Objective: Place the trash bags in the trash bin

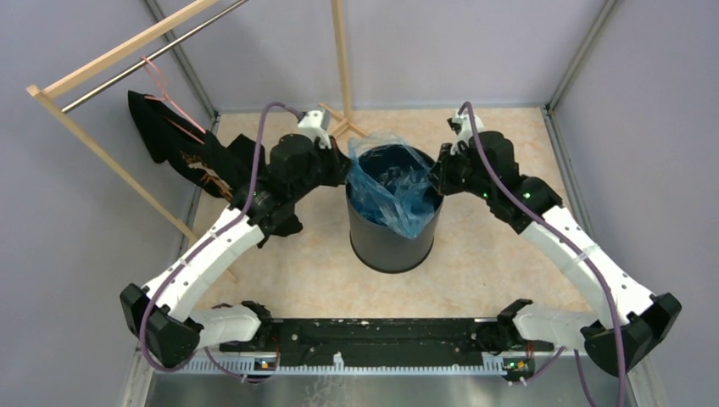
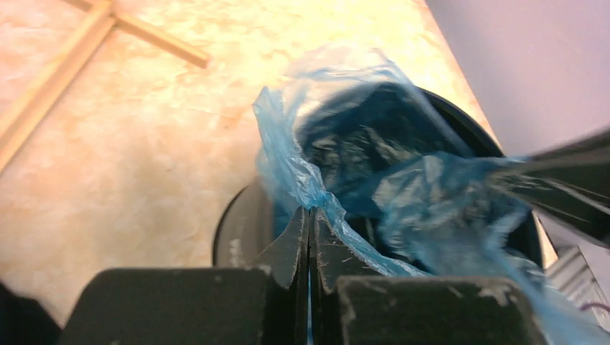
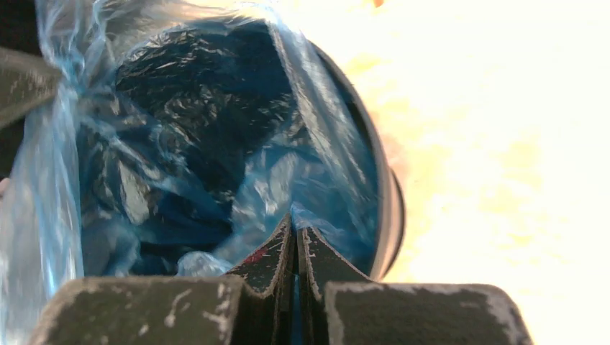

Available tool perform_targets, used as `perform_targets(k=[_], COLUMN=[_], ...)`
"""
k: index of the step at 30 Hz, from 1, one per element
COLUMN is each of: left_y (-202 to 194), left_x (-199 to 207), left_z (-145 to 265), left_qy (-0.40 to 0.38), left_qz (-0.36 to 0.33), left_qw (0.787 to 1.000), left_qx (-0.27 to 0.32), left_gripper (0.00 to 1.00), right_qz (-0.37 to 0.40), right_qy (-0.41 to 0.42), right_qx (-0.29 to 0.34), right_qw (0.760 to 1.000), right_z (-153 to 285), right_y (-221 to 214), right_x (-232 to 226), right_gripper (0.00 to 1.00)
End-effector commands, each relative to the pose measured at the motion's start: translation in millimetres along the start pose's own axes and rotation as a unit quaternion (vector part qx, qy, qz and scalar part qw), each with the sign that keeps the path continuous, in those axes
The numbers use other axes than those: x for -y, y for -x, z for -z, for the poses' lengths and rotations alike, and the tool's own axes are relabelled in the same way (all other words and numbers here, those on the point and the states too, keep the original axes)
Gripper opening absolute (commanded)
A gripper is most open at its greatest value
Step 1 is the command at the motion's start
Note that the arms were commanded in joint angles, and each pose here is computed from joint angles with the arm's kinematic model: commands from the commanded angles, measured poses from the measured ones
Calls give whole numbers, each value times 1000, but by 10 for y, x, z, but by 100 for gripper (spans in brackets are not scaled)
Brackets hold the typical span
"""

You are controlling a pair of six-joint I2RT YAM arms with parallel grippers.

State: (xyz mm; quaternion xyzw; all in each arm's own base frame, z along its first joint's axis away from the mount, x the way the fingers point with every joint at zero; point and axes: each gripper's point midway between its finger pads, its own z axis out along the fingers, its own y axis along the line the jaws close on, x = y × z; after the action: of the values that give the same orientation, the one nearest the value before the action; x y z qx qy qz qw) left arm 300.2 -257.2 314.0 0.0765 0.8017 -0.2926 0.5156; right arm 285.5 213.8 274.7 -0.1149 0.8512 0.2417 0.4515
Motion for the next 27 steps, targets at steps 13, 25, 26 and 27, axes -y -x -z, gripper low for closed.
perform_targets(k=[13,25,26,27], left_y=[-268,-820,-830,-839], left_x=[-298,-305,-225,-163], left_z=[554,298,261,228], left_qy=[-25,-51,-74,-92], left_qz=[75,113,118,121], left_qw=[997,990,987,985], left_qx=[3,-71,-77,-82], left_gripper=[0,0,0,0], right_qz=[17,20,19,18], right_qy=[-102,-137,-137,-135], right_qx=[124,81,85,84], right_qw=[987,987,987,987], right_z=[698,357,336,306], right_y=[412,53,59,46], right_x=[387,664,676,687], right_gripper=[0,0,0,0])
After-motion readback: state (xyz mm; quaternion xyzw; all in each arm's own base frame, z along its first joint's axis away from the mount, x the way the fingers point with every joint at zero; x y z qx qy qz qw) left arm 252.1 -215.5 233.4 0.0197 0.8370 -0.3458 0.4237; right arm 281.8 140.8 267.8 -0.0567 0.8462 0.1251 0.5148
